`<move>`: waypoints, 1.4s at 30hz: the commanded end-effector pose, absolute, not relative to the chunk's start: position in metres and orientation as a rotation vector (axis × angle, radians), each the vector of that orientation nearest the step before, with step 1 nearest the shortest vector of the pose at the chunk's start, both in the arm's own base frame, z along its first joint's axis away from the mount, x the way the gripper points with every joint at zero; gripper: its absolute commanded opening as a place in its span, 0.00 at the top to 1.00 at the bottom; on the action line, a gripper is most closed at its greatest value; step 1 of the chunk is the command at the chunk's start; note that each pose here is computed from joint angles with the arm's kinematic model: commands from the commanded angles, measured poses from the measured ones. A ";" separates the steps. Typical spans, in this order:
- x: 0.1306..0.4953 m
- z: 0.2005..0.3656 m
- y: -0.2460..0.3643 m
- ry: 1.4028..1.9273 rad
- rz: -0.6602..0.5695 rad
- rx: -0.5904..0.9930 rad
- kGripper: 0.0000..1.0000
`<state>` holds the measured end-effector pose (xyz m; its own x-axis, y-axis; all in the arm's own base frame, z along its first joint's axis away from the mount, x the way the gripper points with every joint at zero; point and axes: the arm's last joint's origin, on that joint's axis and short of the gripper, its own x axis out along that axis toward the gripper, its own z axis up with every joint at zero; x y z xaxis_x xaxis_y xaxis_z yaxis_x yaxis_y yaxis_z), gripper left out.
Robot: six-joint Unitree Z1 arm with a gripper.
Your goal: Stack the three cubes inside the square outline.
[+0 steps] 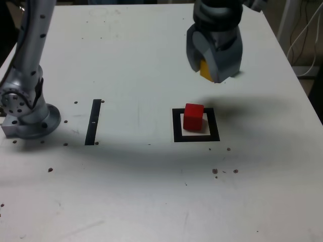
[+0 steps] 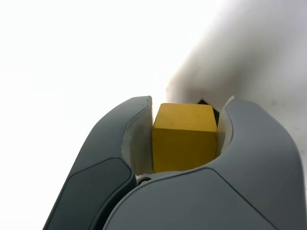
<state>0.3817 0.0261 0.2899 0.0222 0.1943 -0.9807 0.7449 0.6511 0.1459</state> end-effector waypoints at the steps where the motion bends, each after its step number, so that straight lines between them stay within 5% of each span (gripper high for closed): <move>1: 0.374 0.294 0.020 1.549 -0.302 0.612 0.61; 11: 0.361 0.290 -0.013 1.632 -0.181 0.422 0.61; 20: 0.343 0.302 -0.034 1.674 -0.114 0.298 0.61; 42: 0.349 0.257 -0.038 1.671 -0.010 0.196 0.61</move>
<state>0.3482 -0.0380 0.2604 -0.0904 0.1186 -0.9888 0.1349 0.9852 0.1059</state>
